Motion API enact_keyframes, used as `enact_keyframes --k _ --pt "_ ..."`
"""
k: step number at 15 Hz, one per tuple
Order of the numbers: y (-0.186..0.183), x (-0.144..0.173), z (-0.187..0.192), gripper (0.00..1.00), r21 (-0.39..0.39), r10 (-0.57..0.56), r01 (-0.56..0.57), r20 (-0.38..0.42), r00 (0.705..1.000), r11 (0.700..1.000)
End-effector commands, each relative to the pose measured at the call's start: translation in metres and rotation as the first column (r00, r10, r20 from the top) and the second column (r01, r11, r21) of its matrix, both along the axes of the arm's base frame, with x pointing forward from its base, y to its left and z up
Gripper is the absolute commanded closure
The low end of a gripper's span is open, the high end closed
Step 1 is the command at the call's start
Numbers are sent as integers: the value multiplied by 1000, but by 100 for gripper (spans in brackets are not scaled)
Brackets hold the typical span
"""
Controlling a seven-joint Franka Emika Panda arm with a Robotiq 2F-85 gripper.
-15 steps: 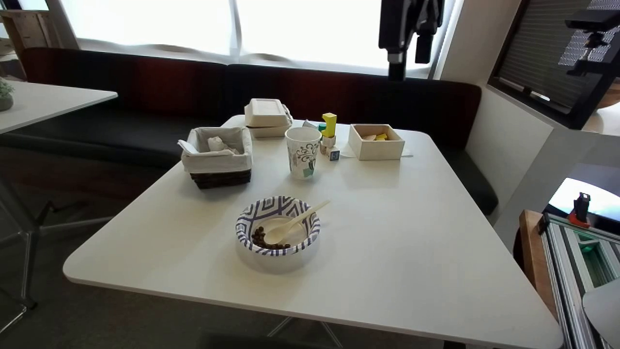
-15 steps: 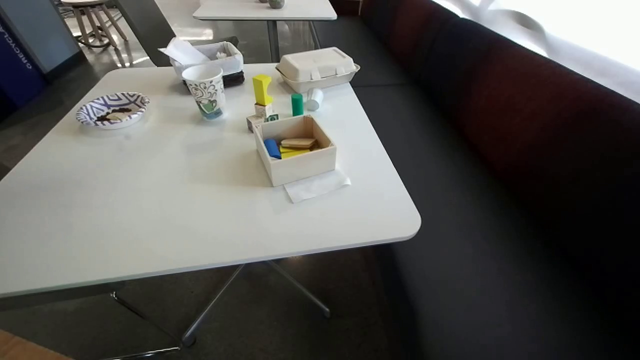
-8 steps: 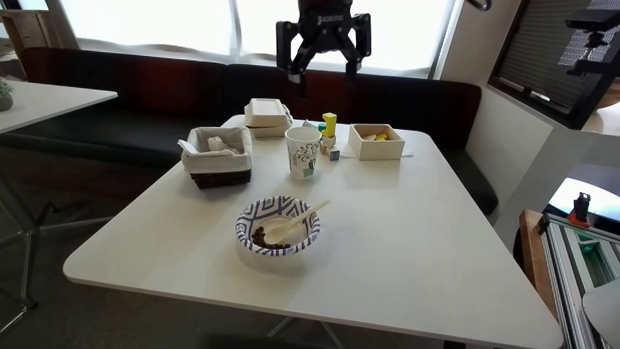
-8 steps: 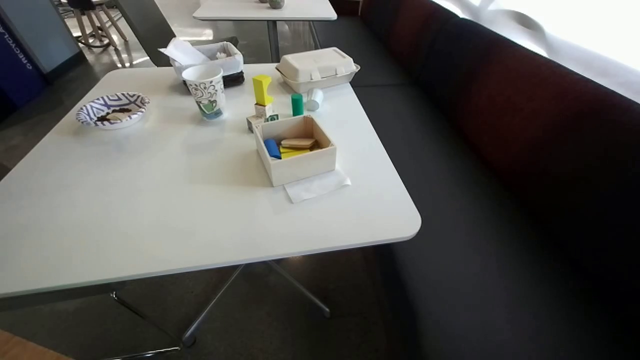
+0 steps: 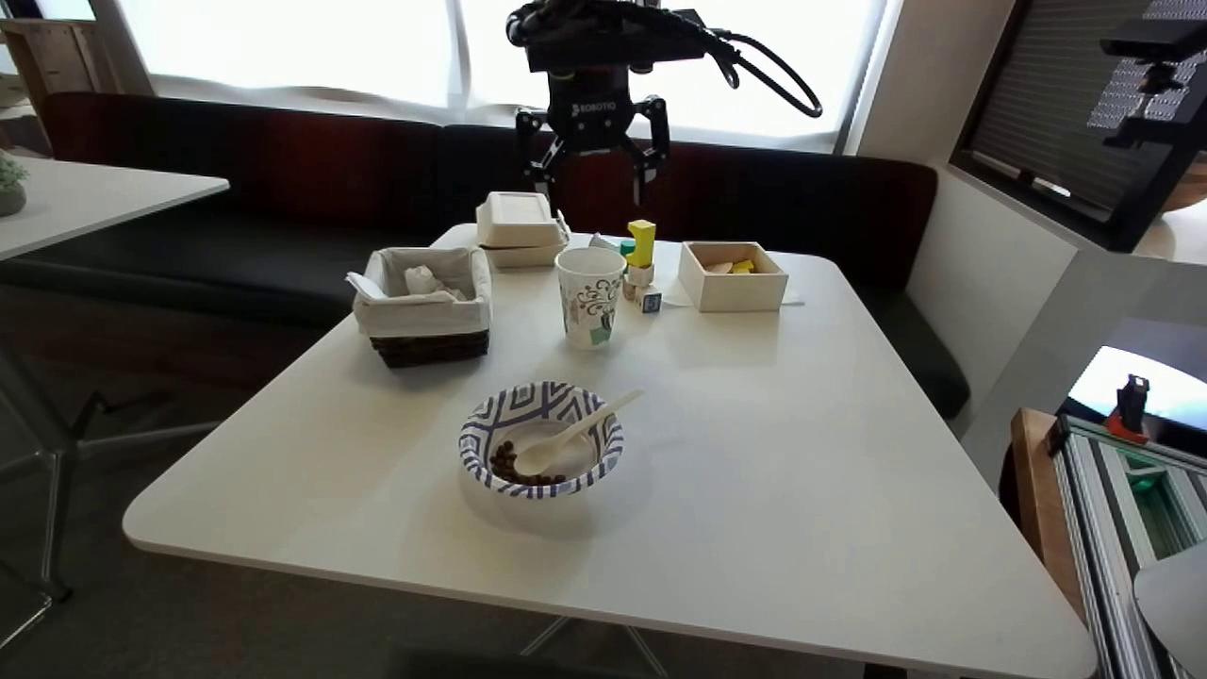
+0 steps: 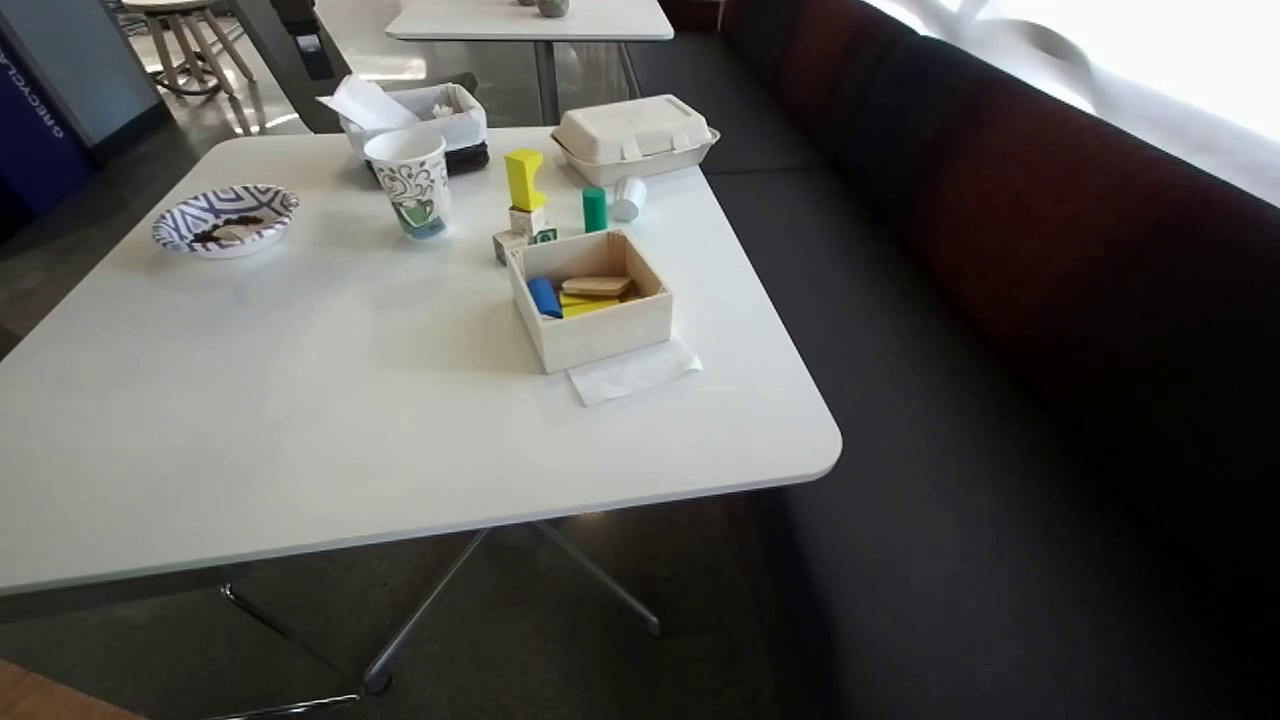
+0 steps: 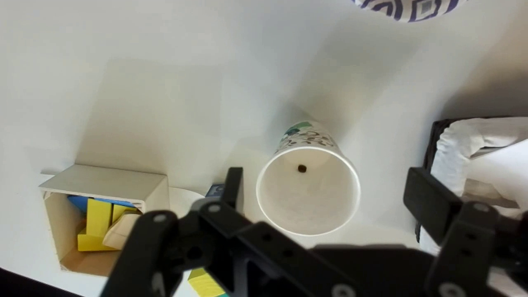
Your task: Move the cup to the right
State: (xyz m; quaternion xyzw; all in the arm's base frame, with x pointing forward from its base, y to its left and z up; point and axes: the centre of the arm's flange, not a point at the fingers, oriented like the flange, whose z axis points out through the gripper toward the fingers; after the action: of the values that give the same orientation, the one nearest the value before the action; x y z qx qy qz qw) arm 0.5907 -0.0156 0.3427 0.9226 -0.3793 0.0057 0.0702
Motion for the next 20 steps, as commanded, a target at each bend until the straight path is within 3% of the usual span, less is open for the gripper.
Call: enact_keyframes --k 1,11,14,16,19,20 --pt "1 1 1 0 0 -1 1 2 1000 1000" --pt "-8 47 -48 0 99 -229 225 29 973 969" --pt "-10 60 -61 20 133 -251 240 72 965 961" --pt "-13 65 -68 18 137 -257 244 87 962 960" --pt "-19 70 -77 36 127 -257 243 109 960 962" --pt "-21 72 -80 36 126 -258 244 115 959 962"
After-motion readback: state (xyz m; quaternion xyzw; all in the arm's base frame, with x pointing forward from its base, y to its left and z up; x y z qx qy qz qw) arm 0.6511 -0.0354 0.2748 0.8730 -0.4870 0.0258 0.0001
